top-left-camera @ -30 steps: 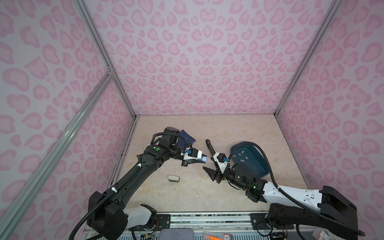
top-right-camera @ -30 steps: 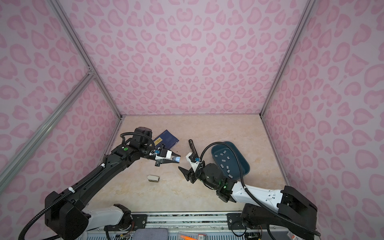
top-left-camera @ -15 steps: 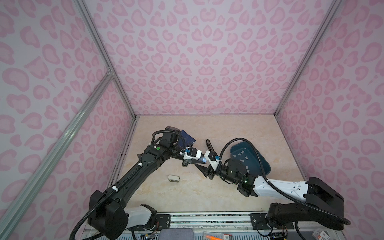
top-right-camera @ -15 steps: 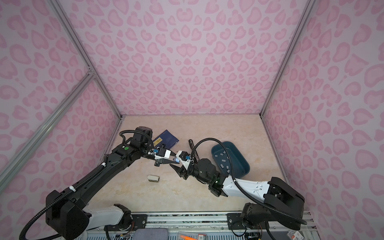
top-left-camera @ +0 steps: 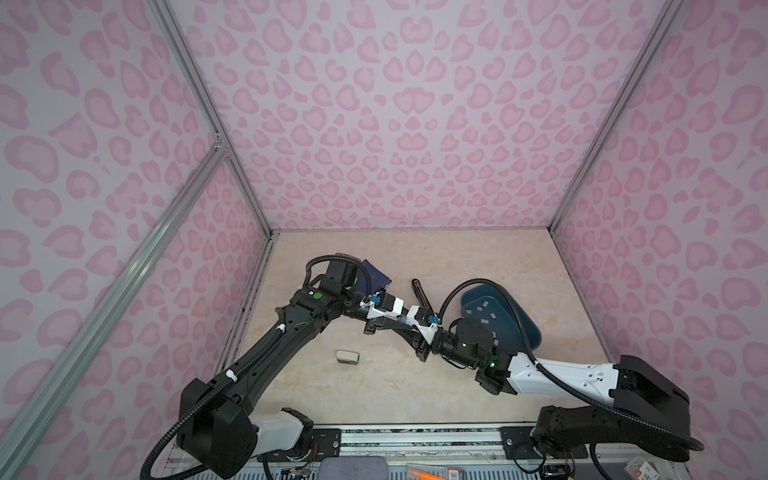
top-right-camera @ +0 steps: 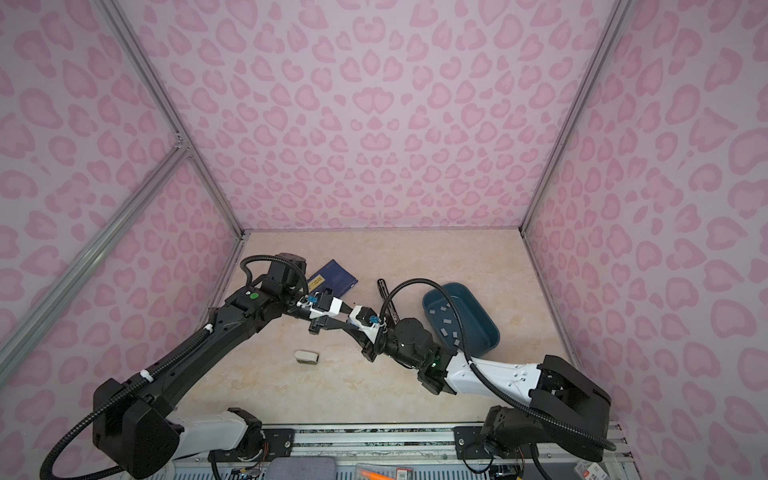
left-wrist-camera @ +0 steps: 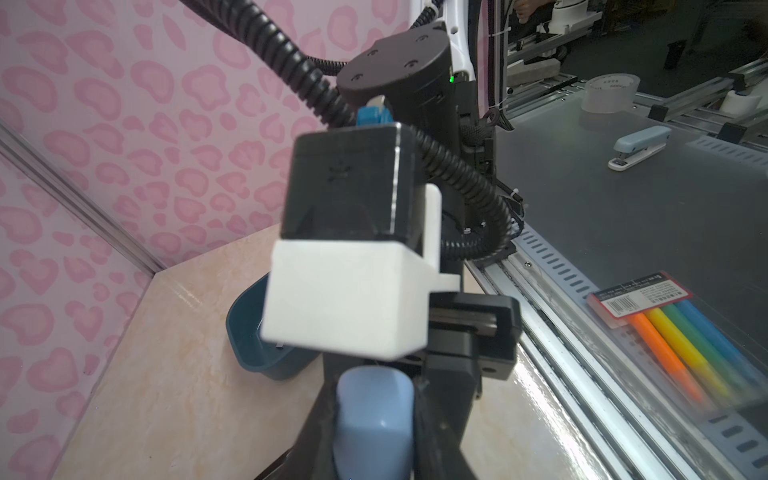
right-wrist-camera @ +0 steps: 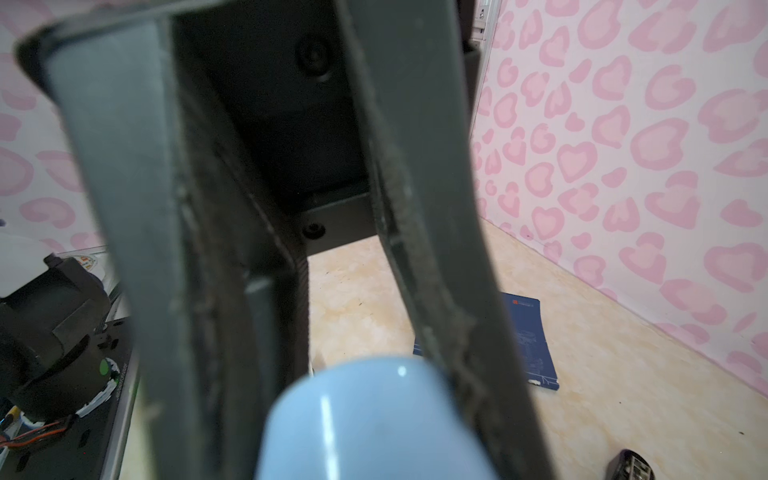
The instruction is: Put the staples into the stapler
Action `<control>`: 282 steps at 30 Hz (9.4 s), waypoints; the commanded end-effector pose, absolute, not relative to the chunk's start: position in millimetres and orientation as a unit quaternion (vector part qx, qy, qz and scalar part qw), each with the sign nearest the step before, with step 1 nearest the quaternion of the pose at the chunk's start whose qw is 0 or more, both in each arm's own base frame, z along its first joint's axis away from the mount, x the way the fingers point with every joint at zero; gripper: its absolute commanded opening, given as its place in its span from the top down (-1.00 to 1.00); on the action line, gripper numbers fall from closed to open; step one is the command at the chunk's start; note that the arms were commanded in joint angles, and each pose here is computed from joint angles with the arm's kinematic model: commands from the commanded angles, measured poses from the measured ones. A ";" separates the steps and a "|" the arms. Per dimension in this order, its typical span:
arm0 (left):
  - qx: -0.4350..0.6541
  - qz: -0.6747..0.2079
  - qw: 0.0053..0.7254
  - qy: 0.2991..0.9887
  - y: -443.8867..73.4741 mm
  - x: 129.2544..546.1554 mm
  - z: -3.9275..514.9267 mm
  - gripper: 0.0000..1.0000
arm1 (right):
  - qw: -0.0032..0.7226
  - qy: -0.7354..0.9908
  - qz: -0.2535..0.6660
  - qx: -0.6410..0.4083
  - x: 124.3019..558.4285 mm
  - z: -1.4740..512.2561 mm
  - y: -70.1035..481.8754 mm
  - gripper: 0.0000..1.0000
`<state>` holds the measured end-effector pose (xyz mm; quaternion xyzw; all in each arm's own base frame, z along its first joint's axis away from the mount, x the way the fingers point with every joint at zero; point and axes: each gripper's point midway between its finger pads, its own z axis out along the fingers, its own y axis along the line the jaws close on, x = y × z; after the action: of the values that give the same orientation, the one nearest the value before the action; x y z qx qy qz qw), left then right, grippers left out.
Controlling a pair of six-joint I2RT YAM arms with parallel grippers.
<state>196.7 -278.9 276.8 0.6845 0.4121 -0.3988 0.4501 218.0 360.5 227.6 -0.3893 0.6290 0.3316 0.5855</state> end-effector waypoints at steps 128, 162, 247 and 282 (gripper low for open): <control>-0.160 -0.120 0.351 0.915 -73.1 230.8 84.0 -0.86 | 0.325 0.877 0.168 -0.313 280.4 32.6 471.3 0.05; -0.211 0.018 0.300 0.930 -73.5 242.3 39.9 0.19 | 0.358 0.882 0.159 -0.261 275.1 54.4 394.7 0.04; -0.160 -0.298 0.324 0.883 -160.3 242.9 159.4 0.94 | 0.435 0.772 0.395 -0.241 255.7 112.5 437.9 0.54; -0.103 -0.356 0.273 0.888 -187.3 227.1 155.1 0.94 | 0.500 0.735 0.352 -0.293 283.0 143.5 407.3 0.47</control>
<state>223.5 -181.1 139.1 -0.1187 0.8945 -0.3395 0.2657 293.2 400.7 115.2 -0.2792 0.7748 0.3161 0.4710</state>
